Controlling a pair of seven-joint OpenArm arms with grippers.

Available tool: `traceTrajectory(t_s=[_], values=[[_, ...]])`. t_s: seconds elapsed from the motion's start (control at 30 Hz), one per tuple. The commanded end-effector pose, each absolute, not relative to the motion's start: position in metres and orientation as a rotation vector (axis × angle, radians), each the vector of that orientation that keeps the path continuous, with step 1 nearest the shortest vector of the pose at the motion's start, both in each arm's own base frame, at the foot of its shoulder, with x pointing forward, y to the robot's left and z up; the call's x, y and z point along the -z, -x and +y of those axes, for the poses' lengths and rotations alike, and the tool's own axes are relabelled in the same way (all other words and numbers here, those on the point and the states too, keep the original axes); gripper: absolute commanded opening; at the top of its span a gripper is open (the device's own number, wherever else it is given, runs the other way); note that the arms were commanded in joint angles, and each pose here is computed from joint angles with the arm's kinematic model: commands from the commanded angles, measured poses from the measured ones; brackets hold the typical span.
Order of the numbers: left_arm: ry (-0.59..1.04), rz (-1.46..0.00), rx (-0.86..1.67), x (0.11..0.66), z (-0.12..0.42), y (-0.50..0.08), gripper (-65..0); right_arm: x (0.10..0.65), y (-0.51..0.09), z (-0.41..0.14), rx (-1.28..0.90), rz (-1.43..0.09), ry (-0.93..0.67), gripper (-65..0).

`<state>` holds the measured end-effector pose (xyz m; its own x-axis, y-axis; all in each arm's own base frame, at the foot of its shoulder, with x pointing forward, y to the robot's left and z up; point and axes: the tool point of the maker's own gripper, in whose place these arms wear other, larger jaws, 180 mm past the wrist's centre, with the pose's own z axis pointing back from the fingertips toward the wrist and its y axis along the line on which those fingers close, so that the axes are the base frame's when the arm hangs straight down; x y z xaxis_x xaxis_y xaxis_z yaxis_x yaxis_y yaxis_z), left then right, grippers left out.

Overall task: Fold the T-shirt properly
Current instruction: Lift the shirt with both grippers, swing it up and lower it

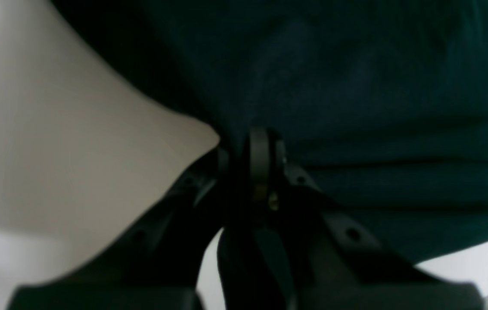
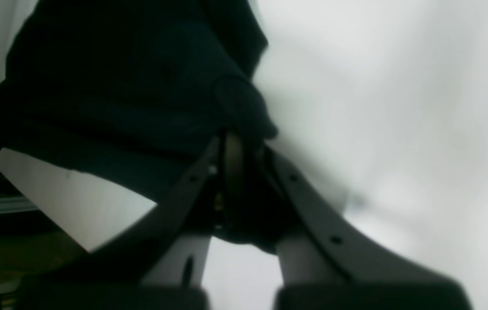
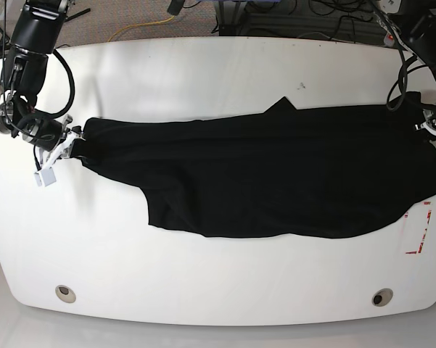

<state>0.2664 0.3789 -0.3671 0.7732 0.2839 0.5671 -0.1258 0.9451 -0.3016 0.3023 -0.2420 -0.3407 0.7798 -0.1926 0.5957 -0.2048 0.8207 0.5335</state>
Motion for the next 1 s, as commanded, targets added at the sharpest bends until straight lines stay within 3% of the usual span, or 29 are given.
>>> traceTrajectory(t_s=[0.0,0.4,0.6,0.97], values=[[0.161,-0.744,-0.044,0.320,0.370,-0.301,-64.3,0.308,-0.327,-0.248,-0.034,-0.808,-0.609,-65.0],[0.030,-1.011,0.532,0.204,0.225,-0.375,-64.4,0.237,-0.390,-0.253,-0.073,-1.027,-0.594,-65.0],[-0.056,-1.138,0.636,0.147,0.202,-0.397,-64.4,0.202,-0.423,-0.273,-0.076,-1.096,-0.509,-65.0],[-0.197,-1.453,0.644,-0.002,0.205,-0.426,-64.4,0.061,-0.469,-0.304,-0.226,-1.299,-0.266,-65.0]])
